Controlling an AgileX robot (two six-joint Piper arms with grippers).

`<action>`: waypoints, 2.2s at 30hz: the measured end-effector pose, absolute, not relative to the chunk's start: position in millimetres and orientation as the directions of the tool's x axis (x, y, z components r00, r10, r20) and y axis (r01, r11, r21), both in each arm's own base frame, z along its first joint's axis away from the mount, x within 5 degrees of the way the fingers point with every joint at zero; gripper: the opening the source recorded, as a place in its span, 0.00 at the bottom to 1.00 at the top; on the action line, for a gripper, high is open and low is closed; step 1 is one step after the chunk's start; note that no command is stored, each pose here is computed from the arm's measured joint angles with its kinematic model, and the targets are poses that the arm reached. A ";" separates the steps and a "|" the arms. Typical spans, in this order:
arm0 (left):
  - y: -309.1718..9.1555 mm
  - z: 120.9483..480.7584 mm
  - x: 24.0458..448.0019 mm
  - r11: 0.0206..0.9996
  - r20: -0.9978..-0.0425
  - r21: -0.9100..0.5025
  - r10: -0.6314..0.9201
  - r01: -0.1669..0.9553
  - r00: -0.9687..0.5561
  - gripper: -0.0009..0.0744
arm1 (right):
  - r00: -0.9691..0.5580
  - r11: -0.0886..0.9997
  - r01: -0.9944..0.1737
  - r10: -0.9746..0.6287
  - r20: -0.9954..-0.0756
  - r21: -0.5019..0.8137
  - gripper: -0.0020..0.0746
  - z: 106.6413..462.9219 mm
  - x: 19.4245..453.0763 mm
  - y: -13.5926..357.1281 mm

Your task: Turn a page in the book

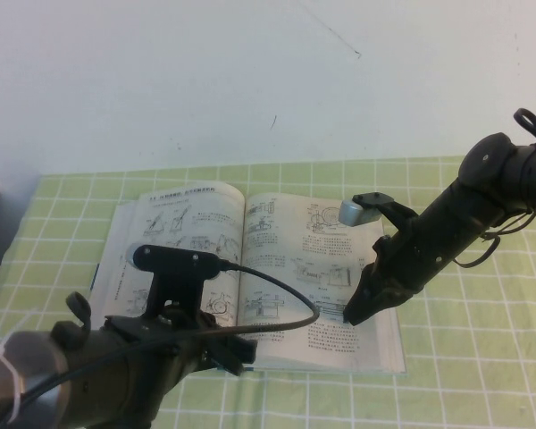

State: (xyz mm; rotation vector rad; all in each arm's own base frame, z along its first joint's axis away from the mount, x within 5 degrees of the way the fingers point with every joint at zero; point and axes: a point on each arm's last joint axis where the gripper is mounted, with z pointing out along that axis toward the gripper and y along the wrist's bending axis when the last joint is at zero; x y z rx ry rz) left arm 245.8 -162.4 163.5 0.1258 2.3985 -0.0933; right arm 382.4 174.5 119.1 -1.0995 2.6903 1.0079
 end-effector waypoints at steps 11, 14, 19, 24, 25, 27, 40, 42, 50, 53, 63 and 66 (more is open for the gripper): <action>-174.2 192.7 236.2 0.939 -0.715 -0.167 0.094 0.299 -0.693 0.01 | -0.690 0.538 -0.720 -0.621 -0.371 0.438 0.02 150.8 381.9 173.9; -181.8 215.9 224.5 0.866 -0.741 -0.272 0.089 0.419 -0.665 0.01 | -0.627 0.539 -0.777 -0.625 -0.465 0.325 0.02 198.1 378.4 169.0; -196.9 248.3 194.6 0.627 -0.765 -0.426 0.134 0.651 -0.630 0.01 | -0.547 0.575 -0.806 -0.632 -0.549 0.142 0.02 272.2 359.3 153.8; -194.6 256.4 175.1 0.536 -0.740 -0.434 0.247 0.725 -0.625 0.01 | -0.541 0.644 -0.764 -0.668 -0.510 -0.033 0.02 325.5 329.8 127.5; -191.9 254.8 173.5 0.551 -0.725 -0.420 0.275 0.721 -0.632 0.01 | -0.543 0.656 -0.751 -0.678 -0.496 -0.073 0.02 334.7 323.3 121.2; -185.5 250.4 172.9 0.603 -0.689 -0.382 0.320 0.701 -0.650 0.01 | -0.572 0.692 -0.709 -0.678 -0.462 -0.138 0.02 351.0 309.5 108.0; -132.6 285.5 167.3 0.847 -0.769 -0.117 0.254 0.519 -0.586 0.01 | -0.619 0.810 -0.508 -0.580 -0.529 -0.294 0.02 382.1 191.6 51.0; -123.0 291.1 162.3 0.863 -0.801 -0.086 0.238 0.499 -0.549 0.01 | -0.623 0.824 -0.475 -0.562 -0.544 -0.308 0.02 374.3 166.1 40.5; -84.4 278.9 127.9 0.885 -0.885 -0.018 0.202 0.465 -0.419 0.01 | -0.549 0.886 -0.353 -0.455 -0.700 -0.300 0.02 336.3 86.2 12.9; -74.5 259.6 114.9 0.876 -0.891 0.003 0.222 0.482 -0.397 0.01 | -0.481 0.912 -0.309 -0.395 -0.782 -0.270 0.02 320.7 69.2 8.5; -71.8 244.7 103.4 0.840 -0.922 0.009 0.217 0.543 -0.320 0.01 | -0.398 0.924 -0.291 -0.352 -0.847 -0.247 0.02 269.6 55.2 5.9; -71.8 245.1 103.2 0.838 -0.924 0.012 0.218 0.545 -0.314 0.01 | -0.415 0.925 -0.295 -0.352 -0.839 -0.242 0.02 264.5 55.2 6.1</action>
